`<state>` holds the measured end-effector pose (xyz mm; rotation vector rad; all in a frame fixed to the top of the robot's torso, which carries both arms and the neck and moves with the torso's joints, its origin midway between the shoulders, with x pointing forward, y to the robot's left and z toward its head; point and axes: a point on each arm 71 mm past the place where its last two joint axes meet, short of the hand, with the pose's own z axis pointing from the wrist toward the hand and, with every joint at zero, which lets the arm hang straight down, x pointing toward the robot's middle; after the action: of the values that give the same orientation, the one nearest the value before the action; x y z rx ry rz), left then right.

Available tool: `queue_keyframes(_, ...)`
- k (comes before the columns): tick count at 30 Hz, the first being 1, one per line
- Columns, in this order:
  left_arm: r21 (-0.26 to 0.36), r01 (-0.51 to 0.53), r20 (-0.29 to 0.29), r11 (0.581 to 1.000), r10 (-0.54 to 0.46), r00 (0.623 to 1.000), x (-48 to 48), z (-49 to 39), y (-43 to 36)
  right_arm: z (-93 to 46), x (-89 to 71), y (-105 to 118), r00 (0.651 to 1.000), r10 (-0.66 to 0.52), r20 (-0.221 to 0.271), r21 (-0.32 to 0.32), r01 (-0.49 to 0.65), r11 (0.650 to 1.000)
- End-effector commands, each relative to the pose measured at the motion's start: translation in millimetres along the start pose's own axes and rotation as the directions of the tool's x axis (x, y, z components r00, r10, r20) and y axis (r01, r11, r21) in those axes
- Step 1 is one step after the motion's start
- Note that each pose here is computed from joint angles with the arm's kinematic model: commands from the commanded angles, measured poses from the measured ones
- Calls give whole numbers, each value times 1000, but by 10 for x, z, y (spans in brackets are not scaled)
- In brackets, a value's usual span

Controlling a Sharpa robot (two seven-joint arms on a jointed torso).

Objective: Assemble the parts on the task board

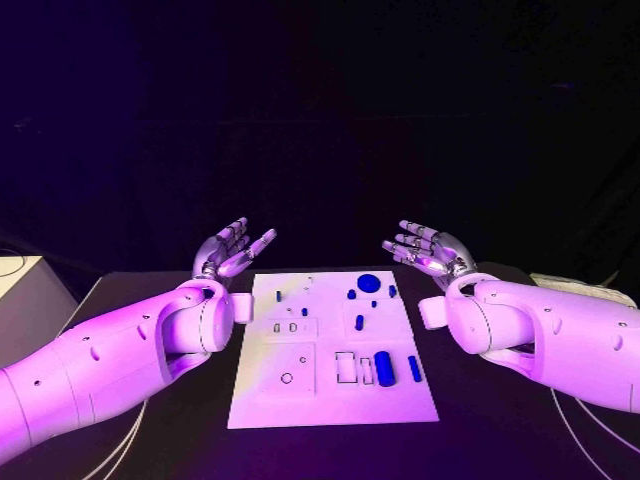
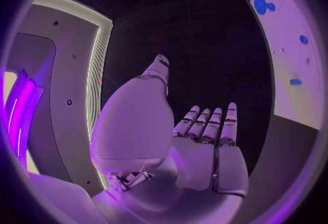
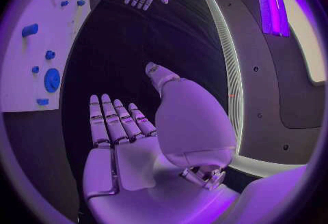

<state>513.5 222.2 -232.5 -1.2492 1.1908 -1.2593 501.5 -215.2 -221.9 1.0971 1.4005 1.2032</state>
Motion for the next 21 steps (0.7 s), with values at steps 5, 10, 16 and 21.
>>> queue_keyframes(5, -7, 5, -136, 1000, -6, 991, 71, 41, 19, 52, 63, -11, 982, -44, -184, 40, 52, 998)
queue_keyframes(10, -6, -12, -194, 1000, 10, 981, 2, 5, -12, 194, -111, 162, 908, -400, -128, -178, 376, 910)
queue_keyframes(16, 17, -34, -236, 999, 37, 971, -1, -41, -91, 282, -128, 274, 791, -603, -102, -283, 558, 780)
queue_keyframes(21, 31, -29, -265, 999, 36, 964, 12, -99, -202, 359, -118, 363, 675, -733, -81, -335, 674, 658)
